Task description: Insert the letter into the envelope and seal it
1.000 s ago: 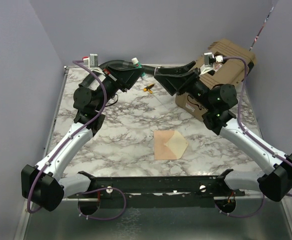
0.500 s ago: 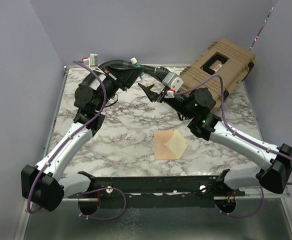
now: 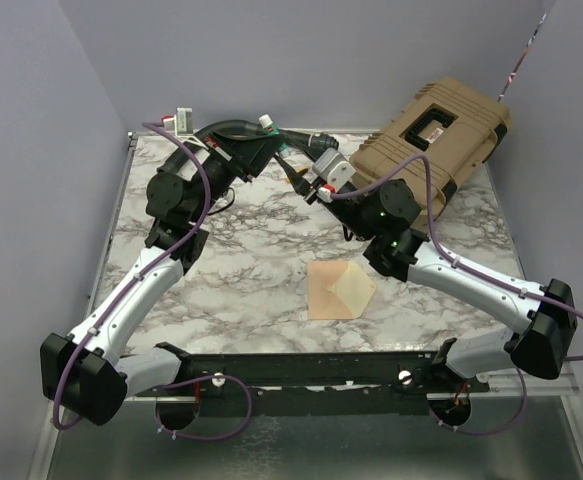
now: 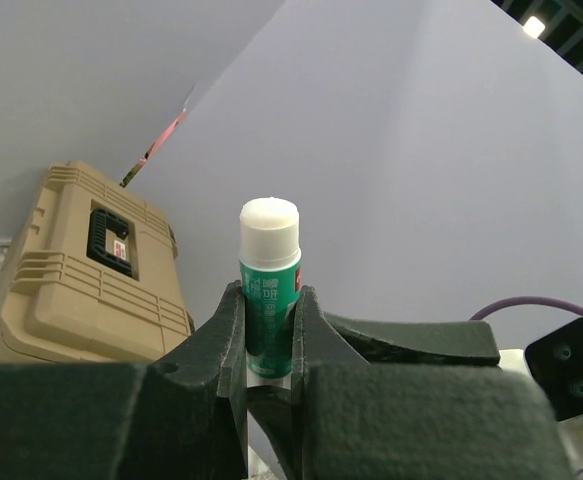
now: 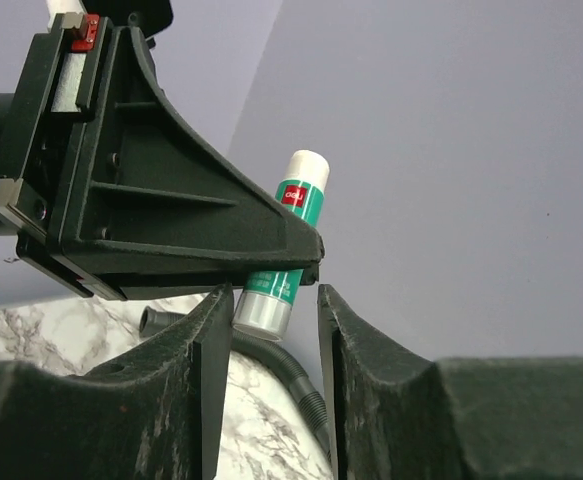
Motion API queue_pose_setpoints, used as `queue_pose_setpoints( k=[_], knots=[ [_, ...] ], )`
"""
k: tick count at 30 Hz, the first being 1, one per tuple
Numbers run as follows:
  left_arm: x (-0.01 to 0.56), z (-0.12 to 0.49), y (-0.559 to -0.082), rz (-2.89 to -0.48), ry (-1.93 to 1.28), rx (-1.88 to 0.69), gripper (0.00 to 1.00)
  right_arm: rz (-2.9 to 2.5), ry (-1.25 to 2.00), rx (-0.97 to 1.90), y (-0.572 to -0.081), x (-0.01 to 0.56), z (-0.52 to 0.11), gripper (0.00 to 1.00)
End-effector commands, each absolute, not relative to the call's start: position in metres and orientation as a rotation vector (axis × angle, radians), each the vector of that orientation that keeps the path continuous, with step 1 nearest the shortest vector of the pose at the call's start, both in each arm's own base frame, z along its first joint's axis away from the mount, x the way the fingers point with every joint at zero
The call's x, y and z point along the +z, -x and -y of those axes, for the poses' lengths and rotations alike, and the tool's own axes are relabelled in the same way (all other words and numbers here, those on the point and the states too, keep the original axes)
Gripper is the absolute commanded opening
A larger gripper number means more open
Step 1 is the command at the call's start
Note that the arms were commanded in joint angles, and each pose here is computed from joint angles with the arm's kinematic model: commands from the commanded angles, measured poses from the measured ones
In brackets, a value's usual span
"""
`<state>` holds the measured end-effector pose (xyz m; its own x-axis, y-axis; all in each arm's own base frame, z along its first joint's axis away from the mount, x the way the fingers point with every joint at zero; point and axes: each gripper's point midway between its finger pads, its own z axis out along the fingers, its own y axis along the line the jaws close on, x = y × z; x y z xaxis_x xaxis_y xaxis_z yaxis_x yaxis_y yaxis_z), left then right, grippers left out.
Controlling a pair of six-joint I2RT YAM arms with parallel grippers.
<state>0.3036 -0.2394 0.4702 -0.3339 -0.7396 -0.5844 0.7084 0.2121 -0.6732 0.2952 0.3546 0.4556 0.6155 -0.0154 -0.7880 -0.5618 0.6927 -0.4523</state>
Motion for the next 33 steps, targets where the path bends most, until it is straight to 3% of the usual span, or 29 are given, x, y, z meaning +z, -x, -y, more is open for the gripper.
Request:
queue_pose_setpoints(
  k=[1,7,9,27,33],
  knots=[
    [0.483,0.235,-0.295,-1.185,0.016,-1.462,0.0,-0.836,0.683,0.35,-0.294,0.48,-0.349,0.33],
    [0.487,0.234,-0.293,-1.175,0.011,-1.461,0.0,-0.913,0.655,0.395,-0.299,0.473,-0.35,0.06],
    [0.489,0.233,-0.292,-1.166,0.005,-1.457,0.0,-0.951,0.622,0.466,-0.295,0.474,-0.349,0.01],
    [0.522,0.228,-0.256,-0.982,-0.123,-1.514,0.0,-1.069,0.289,1.657,-0.242,0.487,-0.329,0.01],
    [0.532,0.226,-0.244,-0.947,-0.169,-1.514,0.0,-1.045,-0.004,2.02,-0.245,0.494,-0.32,0.01]
  ],
)
